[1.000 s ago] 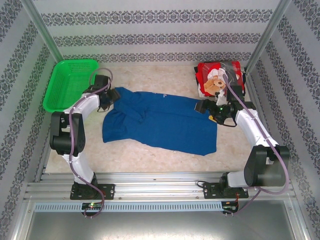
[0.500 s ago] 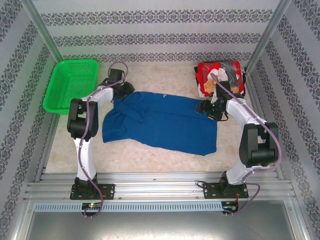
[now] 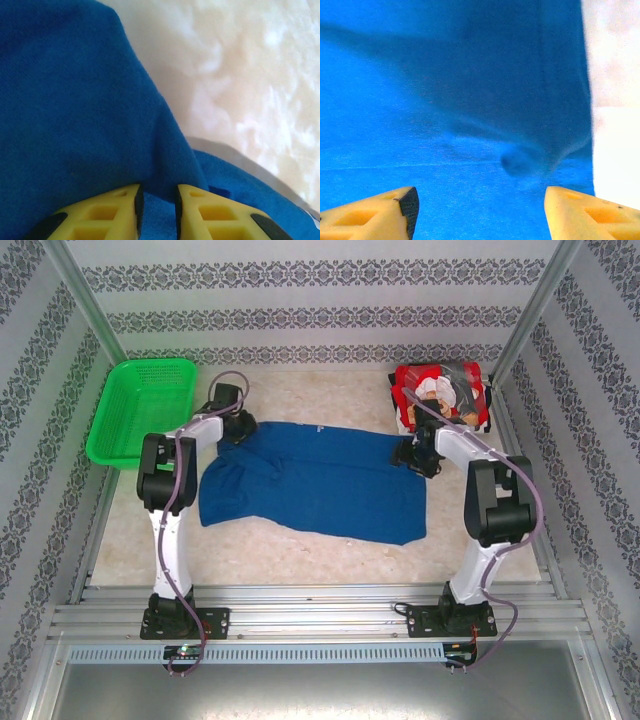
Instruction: Fold and stack the t-shirts
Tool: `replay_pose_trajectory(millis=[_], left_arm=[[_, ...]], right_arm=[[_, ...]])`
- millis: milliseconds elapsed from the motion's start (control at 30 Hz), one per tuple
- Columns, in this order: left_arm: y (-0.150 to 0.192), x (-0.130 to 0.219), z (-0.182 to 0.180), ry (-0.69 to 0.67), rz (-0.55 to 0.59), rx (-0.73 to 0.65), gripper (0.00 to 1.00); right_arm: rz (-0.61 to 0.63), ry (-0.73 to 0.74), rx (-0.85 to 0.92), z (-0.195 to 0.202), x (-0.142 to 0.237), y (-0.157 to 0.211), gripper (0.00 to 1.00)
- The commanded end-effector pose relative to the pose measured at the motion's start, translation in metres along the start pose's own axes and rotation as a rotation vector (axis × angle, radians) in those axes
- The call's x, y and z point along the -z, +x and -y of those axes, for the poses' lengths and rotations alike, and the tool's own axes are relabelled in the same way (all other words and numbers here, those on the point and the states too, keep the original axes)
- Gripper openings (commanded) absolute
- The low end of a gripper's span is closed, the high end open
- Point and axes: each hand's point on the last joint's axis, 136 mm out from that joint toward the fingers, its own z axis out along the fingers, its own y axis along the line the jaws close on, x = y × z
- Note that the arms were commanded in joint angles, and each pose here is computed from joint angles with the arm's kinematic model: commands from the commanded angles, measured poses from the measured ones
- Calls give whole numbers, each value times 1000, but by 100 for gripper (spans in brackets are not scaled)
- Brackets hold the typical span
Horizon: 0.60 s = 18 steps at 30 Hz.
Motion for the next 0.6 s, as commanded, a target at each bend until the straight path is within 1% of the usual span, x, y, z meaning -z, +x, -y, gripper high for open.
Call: replay_pose_trajectory(millis=[0,133,233,367,467,567], left_arm=[[-4,-9,-50,-144,-17,28,26],[-14,-12,-43,-91,-7,30,27],[-18,-12,-40,-77,5,41,28],[-23,-11,-29,-9,11,72,34],[-39,17,-1,98,78,76,44],[-62,64,34,197,157,55,60]], right_arm=[[3,57,38,-6,-5,-11,69],[-8,40,70,-26,-15,-23,70],[-18,49,99,-38,-23,-31,70],[-11,38,106,-49,-28,-49,70],[74,-19,129,-63,-11,-69,71],[180,-64,162,-72,27,-81,79]])
